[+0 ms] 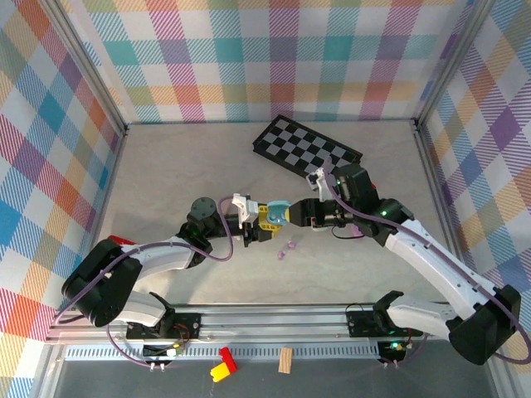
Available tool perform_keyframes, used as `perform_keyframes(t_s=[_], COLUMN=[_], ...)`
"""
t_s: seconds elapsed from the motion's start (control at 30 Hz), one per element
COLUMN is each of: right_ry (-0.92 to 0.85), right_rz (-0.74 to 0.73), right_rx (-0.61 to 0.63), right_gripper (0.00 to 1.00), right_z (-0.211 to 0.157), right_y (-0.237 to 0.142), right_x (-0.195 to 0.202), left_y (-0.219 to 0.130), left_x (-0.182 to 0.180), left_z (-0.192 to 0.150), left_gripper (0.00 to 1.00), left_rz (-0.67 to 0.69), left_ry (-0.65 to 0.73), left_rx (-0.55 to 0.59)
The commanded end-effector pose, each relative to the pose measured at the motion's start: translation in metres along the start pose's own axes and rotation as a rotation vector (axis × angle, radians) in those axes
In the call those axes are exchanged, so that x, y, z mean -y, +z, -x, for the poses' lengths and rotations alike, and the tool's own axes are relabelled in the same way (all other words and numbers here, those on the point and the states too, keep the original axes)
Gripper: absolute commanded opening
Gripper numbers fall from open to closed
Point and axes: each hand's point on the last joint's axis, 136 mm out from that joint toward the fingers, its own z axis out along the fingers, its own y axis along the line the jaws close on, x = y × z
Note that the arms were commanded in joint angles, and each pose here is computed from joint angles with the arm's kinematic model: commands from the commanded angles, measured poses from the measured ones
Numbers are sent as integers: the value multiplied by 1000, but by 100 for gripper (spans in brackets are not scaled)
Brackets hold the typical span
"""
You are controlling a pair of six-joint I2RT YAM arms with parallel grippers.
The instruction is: Insert wireless bluetooth earbuds into charging case
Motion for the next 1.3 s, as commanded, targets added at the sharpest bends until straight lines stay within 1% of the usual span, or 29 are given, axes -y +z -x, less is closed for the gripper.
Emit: perform_keyframes(t_s=[0.0, 0.1, 0.23, 0.37, 0.47, 0.57, 0.8, 0.93, 1.03, 1.1, 1.17, 1.27], right_ry=[-46, -63, -84, -120, -135, -131, -120, -92, -32, 21, 81, 160], right_rz=[18, 54, 71, 100, 150, 198, 270, 211, 153, 161, 211, 279], right_rx=[73, 93, 122, 135, 115, 78, 41, 97, 189, 232, 204, 141], right_gripper=[53, 56, 59, 68, 71, 71, 62, 62, 68, 71, 74, 76], right_z=[13, 21, 37, 51, 54, 49, 28, 30, 39, 41, 36, 27], right_y=[-10, -11, -11, -7, -1, 2, -4, -10, -17, -18, -15, -5], right_x=[-8, -16, -24, -33, -41, -47, -52, -42, -28, -22, -22, -23], left_y=[3, 3, 4, 6, 6, 6, 7, 7, 6, 6, 6, 6], left_x=[6, 5, 8, 10, 9, 6, -6, -6, -6, -8, -9, -10], left_z=[18, 17, 15, 16, 15, 17, 18, 21, 27, 33, 41, 54], left_gripper=[29, 29, 29, 29, 29, 29, 29, 29, 29, 30, 30, 29], left_rz=[-29, -25, -53, -72, -68, -51, 16, 17, 24, 35, 38, 32], left_ry=[64, 64, 58, 45, 42, 45, 23, 26, 37, 41, 44, 48], left_rx=[49, 39, 27, 29, 29, 31, 37, 49, 70, 97, 133, 186])
